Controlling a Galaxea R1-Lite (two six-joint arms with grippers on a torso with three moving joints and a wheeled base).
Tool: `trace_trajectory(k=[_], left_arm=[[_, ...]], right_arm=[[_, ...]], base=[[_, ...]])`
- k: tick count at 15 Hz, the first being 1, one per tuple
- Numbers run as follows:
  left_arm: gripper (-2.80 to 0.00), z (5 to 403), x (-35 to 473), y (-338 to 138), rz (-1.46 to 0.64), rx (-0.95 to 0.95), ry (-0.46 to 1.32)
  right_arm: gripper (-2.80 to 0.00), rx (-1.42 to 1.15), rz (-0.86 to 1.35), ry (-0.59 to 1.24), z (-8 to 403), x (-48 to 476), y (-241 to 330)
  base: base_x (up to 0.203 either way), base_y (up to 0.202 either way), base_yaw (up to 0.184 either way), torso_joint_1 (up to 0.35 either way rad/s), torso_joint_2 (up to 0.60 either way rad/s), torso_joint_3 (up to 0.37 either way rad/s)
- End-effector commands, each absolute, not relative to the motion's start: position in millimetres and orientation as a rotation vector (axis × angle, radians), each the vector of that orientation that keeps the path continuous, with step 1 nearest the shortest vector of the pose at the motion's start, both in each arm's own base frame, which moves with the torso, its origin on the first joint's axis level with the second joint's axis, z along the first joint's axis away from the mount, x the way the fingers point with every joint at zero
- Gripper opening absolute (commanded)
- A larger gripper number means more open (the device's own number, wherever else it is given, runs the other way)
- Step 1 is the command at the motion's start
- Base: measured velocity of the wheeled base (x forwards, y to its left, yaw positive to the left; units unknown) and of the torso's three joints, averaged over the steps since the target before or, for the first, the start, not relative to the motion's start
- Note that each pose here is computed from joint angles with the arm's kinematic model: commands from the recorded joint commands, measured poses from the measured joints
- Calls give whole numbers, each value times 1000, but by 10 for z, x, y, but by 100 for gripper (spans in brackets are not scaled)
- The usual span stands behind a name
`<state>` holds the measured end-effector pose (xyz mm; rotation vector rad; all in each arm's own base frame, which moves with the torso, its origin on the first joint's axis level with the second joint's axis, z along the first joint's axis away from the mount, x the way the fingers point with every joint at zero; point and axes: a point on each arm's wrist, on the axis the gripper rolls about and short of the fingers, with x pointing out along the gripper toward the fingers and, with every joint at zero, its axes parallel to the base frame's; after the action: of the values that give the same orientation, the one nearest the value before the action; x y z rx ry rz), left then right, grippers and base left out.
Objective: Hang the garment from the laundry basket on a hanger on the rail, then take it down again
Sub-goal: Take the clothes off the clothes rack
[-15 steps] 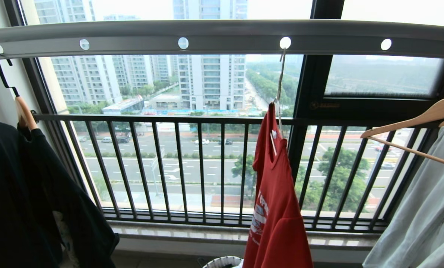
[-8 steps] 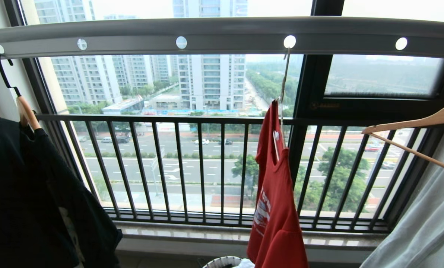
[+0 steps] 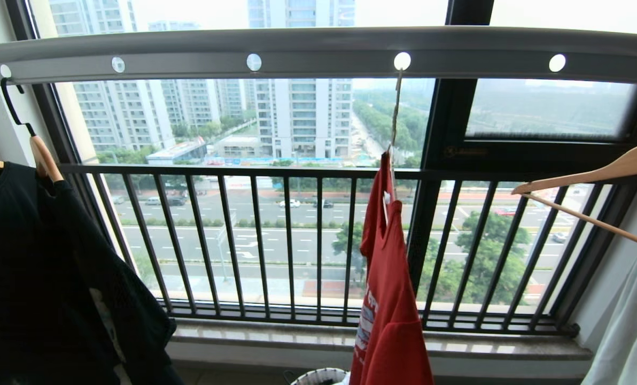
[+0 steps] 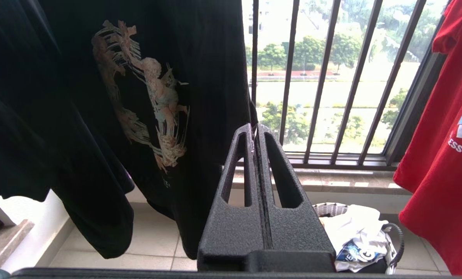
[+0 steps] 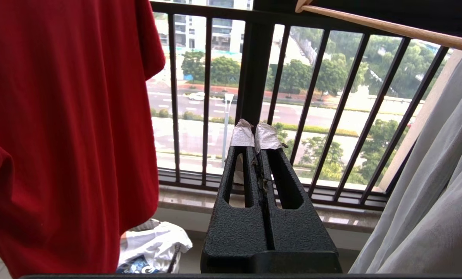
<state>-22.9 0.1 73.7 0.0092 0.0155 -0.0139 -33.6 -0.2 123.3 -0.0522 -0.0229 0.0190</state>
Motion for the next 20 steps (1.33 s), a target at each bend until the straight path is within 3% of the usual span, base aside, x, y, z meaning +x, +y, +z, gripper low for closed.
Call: trace_trajectory(k=[1, 11, 16, 20], left_arm=[[-280, 738, -228, 1, -14, 9, 17], [-280, 738, -228, 1, -14, 9, 17], [-280, 738, -228, 1, -14, 9, 17], [-280, 738, -228, 1, -14, 9, 17]], right_arm=[[-280, -53, 44, 42, 1568, -203, 4], [-280, -47, 341, 146, 3234, 880, 143], [-280, -95, 469, 258, 3424, 1378, 710], [-280, -78, 341, 229, 3549, 1609, 1363]], base=[[0, 0, 0, 0, 0, 0], [0, 0, 0, 0, 0, 0], [0, 0, 0, 0, 0, 0], [0, 0, 0, 0, 0, 0]])
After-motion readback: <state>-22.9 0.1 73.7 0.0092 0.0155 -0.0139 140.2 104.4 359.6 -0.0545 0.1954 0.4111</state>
